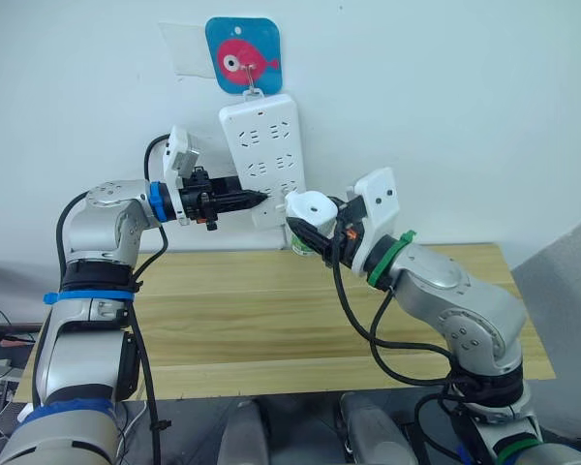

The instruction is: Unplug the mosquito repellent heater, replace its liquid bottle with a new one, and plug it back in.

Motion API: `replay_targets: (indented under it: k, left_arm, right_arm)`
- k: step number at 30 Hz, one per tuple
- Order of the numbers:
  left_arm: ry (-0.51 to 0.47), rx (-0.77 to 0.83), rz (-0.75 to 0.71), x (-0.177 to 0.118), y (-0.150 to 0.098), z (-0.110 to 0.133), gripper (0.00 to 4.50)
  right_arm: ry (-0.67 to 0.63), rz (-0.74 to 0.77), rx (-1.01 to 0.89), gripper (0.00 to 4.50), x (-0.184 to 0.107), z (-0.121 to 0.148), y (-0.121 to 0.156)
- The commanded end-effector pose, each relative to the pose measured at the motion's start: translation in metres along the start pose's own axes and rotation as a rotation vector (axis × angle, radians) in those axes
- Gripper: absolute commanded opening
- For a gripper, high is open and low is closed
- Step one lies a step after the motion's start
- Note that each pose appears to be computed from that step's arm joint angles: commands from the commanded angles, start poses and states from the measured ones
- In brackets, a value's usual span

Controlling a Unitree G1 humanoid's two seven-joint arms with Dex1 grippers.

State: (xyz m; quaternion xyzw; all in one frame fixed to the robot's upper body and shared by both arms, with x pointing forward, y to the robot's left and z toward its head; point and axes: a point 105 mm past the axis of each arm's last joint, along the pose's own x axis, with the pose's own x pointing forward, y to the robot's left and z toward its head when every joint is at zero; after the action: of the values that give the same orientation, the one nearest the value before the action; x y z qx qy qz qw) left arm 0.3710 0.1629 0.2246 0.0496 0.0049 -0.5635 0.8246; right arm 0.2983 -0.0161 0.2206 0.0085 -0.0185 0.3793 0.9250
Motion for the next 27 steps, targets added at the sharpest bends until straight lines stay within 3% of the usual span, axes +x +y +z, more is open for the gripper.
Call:
replay_targets:
  k: [1,27]
  left_arm:
    - [-0.028,0.066,0.006,-0.0019,0.0011,0.0186,1.3]
    - [-0.017,0.079,0.009,-0.0033,0.0001,0.0172,1.3]
  right_arm:
    - [-0.069,0.006,-0.049,2.96,0.0012,0.0171,0.0035]
    - [-0.038,0.013,-0.076,2.96,0.0032,0.0137,0.0044]
